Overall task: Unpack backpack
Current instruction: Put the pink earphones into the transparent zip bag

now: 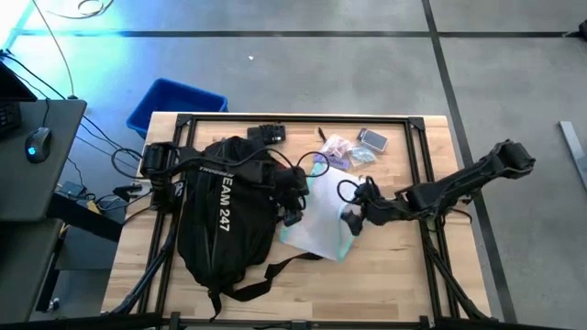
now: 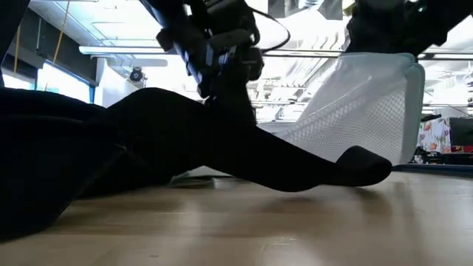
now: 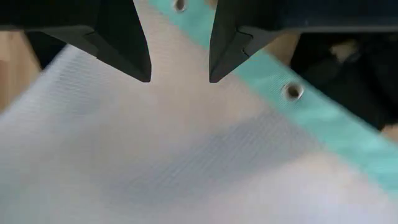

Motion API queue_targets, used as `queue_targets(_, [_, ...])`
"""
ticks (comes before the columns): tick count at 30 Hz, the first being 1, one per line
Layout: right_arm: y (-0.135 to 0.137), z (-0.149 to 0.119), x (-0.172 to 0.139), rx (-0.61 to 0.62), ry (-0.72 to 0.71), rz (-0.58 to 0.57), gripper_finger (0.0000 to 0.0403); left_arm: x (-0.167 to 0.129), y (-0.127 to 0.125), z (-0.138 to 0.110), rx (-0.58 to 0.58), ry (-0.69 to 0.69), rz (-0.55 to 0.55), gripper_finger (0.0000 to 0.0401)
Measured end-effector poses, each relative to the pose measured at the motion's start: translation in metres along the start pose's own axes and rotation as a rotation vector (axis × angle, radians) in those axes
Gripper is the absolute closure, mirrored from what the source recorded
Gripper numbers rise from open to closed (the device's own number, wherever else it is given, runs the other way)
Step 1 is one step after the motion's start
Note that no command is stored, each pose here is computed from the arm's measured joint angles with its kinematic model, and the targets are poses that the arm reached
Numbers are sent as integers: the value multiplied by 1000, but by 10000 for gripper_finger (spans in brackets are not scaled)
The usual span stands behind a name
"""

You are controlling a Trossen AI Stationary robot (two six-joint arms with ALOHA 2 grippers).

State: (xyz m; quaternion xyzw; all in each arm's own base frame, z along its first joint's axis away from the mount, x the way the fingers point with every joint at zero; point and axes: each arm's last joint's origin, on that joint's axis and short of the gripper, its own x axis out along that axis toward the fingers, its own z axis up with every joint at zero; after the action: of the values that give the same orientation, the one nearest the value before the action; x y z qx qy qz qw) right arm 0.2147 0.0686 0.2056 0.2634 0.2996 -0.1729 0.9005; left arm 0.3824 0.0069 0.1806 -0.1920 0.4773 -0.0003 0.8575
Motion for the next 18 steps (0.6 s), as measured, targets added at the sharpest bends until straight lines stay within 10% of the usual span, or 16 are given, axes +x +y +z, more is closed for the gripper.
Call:
queue_targets(6, [6,-4,-18,-75,272,303,99,10,12,-22,-11,45,121,261])
queue_targets(18, [5,-25,-33,-140,366,161,99,15,35,-39,-52,82,189,261])
